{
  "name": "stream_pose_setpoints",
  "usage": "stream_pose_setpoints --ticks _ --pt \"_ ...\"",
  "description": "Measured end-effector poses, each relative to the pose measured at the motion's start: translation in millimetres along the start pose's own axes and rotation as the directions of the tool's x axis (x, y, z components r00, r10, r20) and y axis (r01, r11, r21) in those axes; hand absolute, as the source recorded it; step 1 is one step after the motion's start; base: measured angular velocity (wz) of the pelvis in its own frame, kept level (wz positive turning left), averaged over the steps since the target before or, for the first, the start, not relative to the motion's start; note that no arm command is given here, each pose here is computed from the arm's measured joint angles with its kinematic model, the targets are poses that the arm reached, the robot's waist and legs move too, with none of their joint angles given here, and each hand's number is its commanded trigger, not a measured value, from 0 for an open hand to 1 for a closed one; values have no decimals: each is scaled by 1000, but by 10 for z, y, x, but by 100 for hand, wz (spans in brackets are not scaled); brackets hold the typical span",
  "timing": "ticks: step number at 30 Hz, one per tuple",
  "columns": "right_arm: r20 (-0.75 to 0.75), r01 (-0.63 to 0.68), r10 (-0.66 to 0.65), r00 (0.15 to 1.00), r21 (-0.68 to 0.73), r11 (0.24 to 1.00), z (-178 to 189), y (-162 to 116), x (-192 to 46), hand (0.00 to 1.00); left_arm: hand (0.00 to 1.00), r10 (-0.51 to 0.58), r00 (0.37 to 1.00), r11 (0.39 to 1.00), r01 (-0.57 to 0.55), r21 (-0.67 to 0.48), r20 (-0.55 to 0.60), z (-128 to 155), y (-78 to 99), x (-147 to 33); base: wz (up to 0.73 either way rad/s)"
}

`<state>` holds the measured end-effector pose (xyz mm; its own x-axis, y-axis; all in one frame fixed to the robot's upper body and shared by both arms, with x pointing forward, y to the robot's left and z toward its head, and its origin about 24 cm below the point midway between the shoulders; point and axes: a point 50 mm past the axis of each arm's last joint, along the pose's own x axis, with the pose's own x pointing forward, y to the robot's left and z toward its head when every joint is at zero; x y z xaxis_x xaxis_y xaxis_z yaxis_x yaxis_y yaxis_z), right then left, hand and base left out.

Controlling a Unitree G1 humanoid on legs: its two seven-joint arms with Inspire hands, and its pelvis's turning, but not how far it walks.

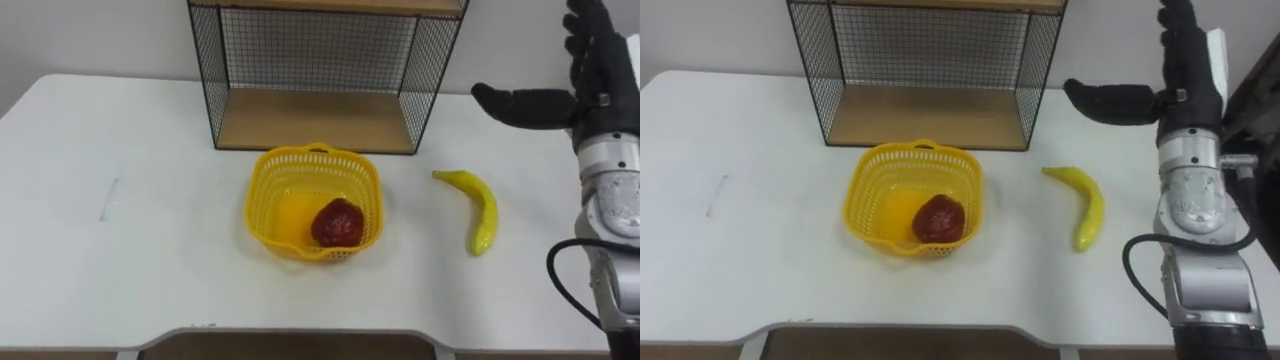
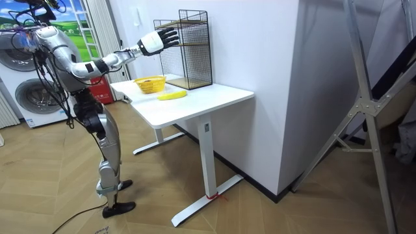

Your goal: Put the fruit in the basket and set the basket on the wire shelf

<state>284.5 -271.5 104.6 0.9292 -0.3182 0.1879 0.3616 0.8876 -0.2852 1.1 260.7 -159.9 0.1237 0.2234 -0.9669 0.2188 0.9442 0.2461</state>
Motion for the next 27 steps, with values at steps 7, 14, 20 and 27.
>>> stream_pose_setpoints --ticks 7,14,20,27 --pt "-157 35 -41 987 -44 998 -353 -46 -35 0 0 5 1000 1000 -5 -9 -10 49 14 5 0" --pt "-280 -17 -3 960 -69 997 -602 -84 -62 0 0 6 1000 1000 -7 -11 -25 27 16 0 0" --pt "-384 -83 55 922 -57 995 -789 -53 -76 0 0 7 999 1000 -7 -4 -38 12 17 -2 0" --pt "-385 -156 125 914 -50 986 -762 22 -47 0 0 6 999 1000 -6 -4 -39 31 28 0 0"
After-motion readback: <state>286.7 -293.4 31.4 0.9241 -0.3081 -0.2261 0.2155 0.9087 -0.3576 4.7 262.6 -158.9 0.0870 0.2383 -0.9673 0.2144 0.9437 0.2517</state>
